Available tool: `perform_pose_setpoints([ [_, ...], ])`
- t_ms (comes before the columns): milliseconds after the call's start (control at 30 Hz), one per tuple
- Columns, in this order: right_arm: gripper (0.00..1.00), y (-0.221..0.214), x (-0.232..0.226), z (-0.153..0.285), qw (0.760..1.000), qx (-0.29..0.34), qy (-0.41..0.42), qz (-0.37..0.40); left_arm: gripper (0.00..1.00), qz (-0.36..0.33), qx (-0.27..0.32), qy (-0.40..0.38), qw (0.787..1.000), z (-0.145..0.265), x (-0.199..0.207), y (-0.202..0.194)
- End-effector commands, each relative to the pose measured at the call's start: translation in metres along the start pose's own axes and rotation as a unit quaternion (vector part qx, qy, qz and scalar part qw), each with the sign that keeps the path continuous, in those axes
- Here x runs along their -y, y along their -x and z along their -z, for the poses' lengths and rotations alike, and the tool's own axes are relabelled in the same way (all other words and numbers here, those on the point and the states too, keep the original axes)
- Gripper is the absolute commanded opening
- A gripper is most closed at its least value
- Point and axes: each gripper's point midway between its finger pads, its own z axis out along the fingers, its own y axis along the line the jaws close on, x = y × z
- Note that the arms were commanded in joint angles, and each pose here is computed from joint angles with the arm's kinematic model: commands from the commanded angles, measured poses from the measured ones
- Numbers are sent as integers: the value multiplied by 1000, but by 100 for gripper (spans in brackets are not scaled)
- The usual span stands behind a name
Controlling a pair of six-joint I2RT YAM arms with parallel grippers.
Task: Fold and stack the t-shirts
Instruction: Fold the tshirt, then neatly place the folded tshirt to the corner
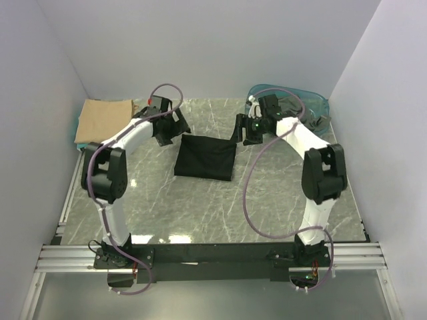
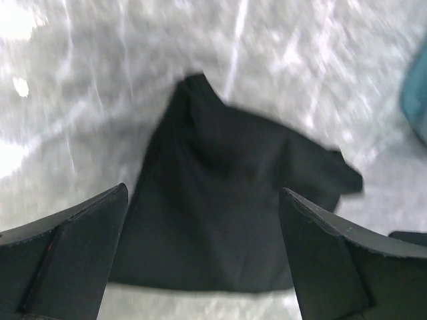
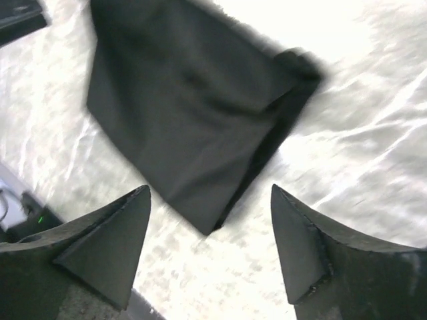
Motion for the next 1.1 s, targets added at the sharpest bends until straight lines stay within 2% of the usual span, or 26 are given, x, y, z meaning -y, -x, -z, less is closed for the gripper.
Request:
perform_pose_setpoints([
  [0, 80, 1, -48, 30, 996, 42, 57, 49, 99, -17, 28, -82, 996, 46, 36, 7],
  [67, 80, -20, -60, 23, 996, 26, 77, 42, 100, -21, 18, -103, 994, 54, 40, -9],
  [133, 82, -26, -75, 18, 992, 36, 118, 37, 99, -48, 18, -141, 989, 50, 51, -16],
  [167, 82, -27, -78, 13, 990, 42, 129, 34, 100, -49, -5, -168, 985, 49, 59, -24],
  [200, 83, -16, -81, 8, 987, 66, 143, 37, 99, -55, -13, -178, 982, 44, 62, -25],
  [300, 83, -4, -77, -13, 987, 66, 148, 20, 99, -60, -32, -184, 981, 21, 76, -17],
  [333, 83, -1, -76, -19, 987, 64, 146, 15, 99, -56, -48, -168, 983, 3, 67, -23],
  [533, 83, 19, -33, -58, 994, 76, 79, -19, 99, -59, -64, -146, 985, -39, 57, -19],
  [733, 83, 6, 7, -88, 998, 37, 30, -44, 99, -48, -75, -115, 989, -69, 38, -14],
  [1000, 83, -19, 52, -93, 997, 9, -31, -73, 99, -33, -102, -117, 987, -71, 21, -28],
  [1067, 84, -20, 54, -90, 997, 9, -30, -75, 99, -36, -88, -117, 989, -62, 24, -21],
])
